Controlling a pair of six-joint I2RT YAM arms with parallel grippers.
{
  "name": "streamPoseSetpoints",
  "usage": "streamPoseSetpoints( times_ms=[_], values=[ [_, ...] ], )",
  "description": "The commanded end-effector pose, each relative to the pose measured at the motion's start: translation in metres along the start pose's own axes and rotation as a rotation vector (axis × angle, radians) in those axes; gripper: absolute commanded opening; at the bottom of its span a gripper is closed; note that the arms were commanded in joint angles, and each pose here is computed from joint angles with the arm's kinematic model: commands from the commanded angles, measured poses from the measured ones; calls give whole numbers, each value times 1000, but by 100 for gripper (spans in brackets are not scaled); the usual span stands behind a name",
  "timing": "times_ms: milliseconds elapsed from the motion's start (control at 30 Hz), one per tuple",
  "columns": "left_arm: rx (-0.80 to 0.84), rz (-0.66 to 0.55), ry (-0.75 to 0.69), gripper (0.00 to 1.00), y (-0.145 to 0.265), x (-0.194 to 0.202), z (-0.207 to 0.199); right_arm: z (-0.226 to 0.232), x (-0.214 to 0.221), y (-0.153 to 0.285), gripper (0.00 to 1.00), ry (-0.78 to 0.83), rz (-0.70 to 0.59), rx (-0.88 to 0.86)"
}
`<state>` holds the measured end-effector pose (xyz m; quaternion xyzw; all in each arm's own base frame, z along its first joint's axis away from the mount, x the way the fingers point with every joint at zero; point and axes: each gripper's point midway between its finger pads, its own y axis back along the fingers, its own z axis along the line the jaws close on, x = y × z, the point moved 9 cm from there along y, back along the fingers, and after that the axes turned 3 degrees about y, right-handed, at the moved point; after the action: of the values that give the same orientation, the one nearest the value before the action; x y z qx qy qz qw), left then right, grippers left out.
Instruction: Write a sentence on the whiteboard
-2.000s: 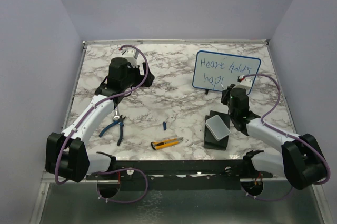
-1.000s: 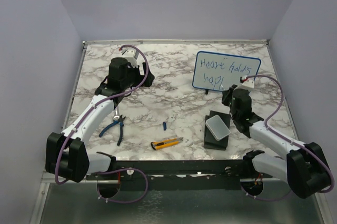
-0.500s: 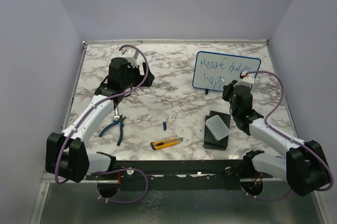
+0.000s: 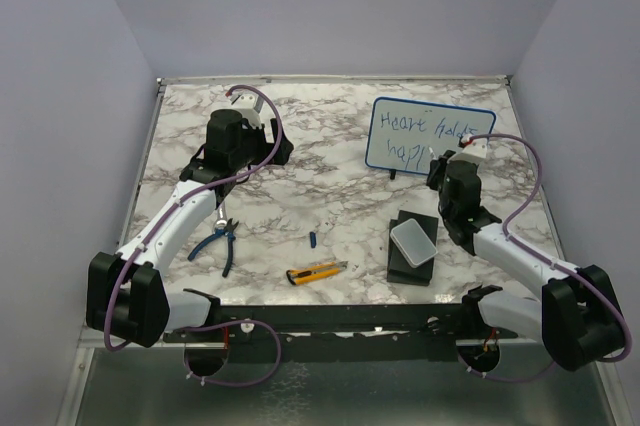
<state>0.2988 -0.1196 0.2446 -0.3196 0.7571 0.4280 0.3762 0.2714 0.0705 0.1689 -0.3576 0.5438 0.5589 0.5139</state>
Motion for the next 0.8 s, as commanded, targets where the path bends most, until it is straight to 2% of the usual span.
streamPoseSetpoints(
  times_ms=[0, 400, 767],
  values=[
    [3, -29, -11, 87, 5, -3, 0, -6, -8, -3, 1, 0, -34, 46],
    [4, -33, -12, 88, 6, -4, 0, -15, -3, -4, 1, -14, -4, 87],
    [5, -34, -11, 87, 6, -4, 0, -14, 8, -2, 1, -14, 38, 56]
  ],
)
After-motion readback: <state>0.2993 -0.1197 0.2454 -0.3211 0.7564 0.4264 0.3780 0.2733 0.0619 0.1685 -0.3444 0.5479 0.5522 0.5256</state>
